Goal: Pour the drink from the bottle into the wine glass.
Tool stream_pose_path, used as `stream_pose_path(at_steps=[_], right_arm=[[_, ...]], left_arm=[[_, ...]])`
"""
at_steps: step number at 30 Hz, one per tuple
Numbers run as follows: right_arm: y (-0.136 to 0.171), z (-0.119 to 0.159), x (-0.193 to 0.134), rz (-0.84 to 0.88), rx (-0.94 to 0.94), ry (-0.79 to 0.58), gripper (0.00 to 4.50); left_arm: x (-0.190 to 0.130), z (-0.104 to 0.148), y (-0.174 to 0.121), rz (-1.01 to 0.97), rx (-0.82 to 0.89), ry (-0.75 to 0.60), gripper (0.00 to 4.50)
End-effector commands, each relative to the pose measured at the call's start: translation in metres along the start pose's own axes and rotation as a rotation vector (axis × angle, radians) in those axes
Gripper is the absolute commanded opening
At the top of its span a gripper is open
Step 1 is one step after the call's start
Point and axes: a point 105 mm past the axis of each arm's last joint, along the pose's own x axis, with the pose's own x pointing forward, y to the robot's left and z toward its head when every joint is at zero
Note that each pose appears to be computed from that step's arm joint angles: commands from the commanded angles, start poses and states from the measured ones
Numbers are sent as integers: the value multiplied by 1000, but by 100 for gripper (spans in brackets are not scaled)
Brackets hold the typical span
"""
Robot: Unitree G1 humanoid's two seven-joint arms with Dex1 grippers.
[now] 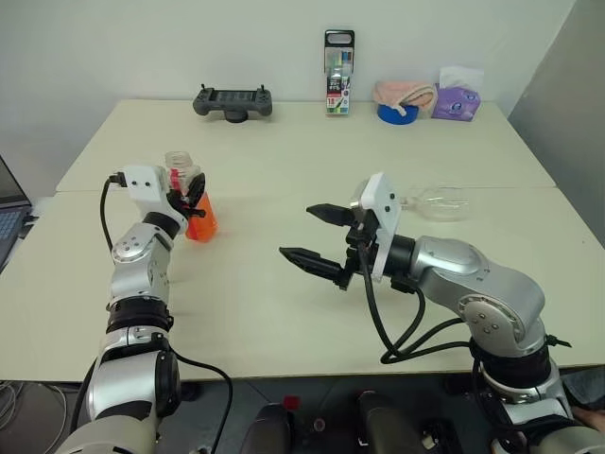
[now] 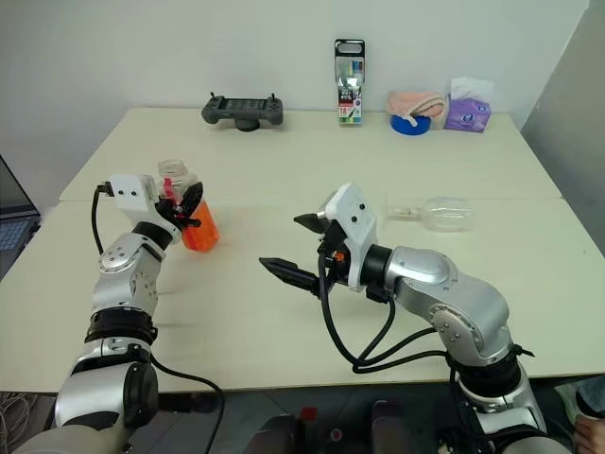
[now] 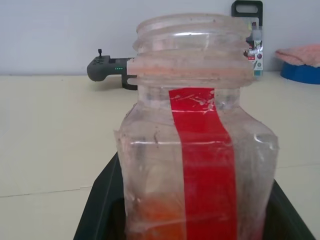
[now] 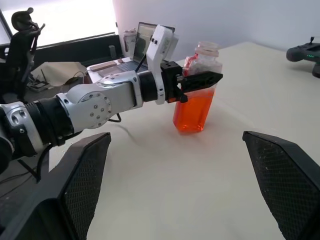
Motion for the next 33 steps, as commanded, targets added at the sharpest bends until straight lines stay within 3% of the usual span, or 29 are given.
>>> stream_pose_path(at_steps=[1, 4, 13, 21, 30, 33], right_arm=[[1, 13, 0, -3, -56, -42, 450], [-1, 13, -1, -16, -70, -36, 450], [0, 10, -1, -17, -82, -21, 450], [-4, 9, 0, -32, -82, -11, 450], [-64, -14, -27, -359, 7, 27, 450], [-93, -29, -48, -537, 141, -6, 450]], left_arm=[[2, 8, 3, 5, 32, -33, 159], [-2, -1, 4, 7, 46, -14, 159], [-9, -9, 9, 32, 47, -1, 449], [-14, -15, 9, 32, 46, 23, 449], [-42, -34, 5, 31, 38, 71, 449], [-56, -40, 3, 36, 35, 93, 449]])
